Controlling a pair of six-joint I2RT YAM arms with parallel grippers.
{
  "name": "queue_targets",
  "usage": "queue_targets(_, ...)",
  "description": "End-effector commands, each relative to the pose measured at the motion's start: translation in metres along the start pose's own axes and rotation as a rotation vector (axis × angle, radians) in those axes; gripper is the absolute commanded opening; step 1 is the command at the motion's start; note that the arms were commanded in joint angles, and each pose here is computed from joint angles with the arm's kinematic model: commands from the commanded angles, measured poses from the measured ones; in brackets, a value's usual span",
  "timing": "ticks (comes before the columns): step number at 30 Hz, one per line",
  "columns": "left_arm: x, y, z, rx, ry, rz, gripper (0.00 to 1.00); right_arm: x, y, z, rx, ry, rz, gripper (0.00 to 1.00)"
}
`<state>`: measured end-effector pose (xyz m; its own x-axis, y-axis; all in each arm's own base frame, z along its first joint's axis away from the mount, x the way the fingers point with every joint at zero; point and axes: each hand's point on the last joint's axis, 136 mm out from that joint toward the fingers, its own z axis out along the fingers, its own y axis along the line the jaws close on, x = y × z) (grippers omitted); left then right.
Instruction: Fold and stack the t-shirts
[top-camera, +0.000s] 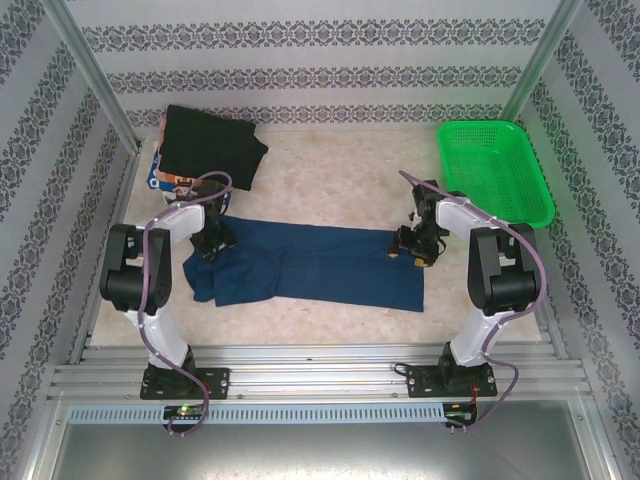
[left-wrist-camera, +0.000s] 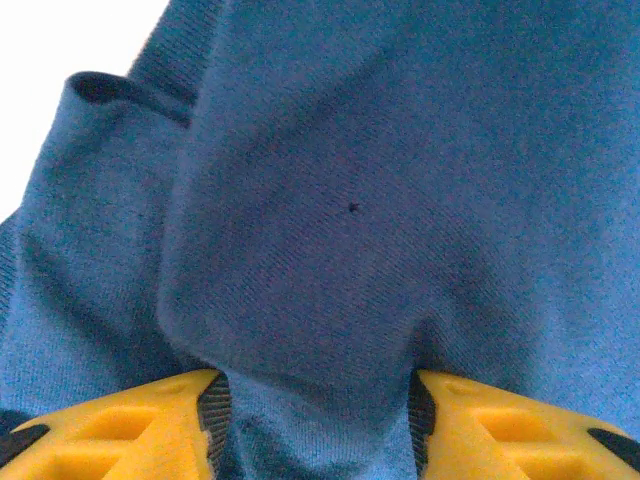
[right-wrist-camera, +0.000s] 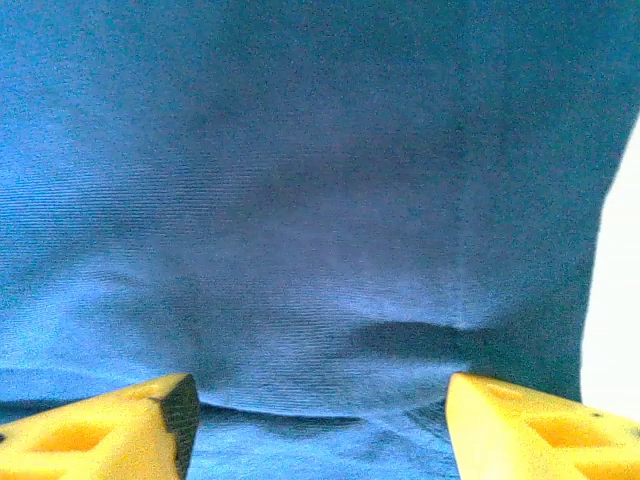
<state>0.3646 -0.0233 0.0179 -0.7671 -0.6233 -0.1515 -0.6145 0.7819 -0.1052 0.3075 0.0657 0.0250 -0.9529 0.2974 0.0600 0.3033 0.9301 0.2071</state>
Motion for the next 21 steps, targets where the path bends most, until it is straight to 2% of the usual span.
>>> queue_targets(1,-0.008,-0.006,0.030,-0.028,0.032,0.063,0.50,0.014,-0.023,0.005,0.102,0.034,0.064,0.58)
queue_targets(6,-0.029,-0.040,0.039,-0.019,0.028,0.176,0.50,0.043,-0.034,0.006,0.136,0.077,0.087,0.52)
queue_targets(14,-0.044,-0.136,0.051,0.106,-0.010,0.376,0.50,0.108,-0.030,0.022,0.141,0.134,0.101,0.49)
queue_targets(18,-0.045,-0.184,0.054,0.198,-0.033,0.441,0.51,0.134,-0.028,0.023,0.143,0.125,0.118,0.49)
queue_targets(21,-0.050,-0.225,0.055,0.277,-0.065,0.489,0.52,0.141,-0.017,0.014,0.129,0.063,0.120,0.47)
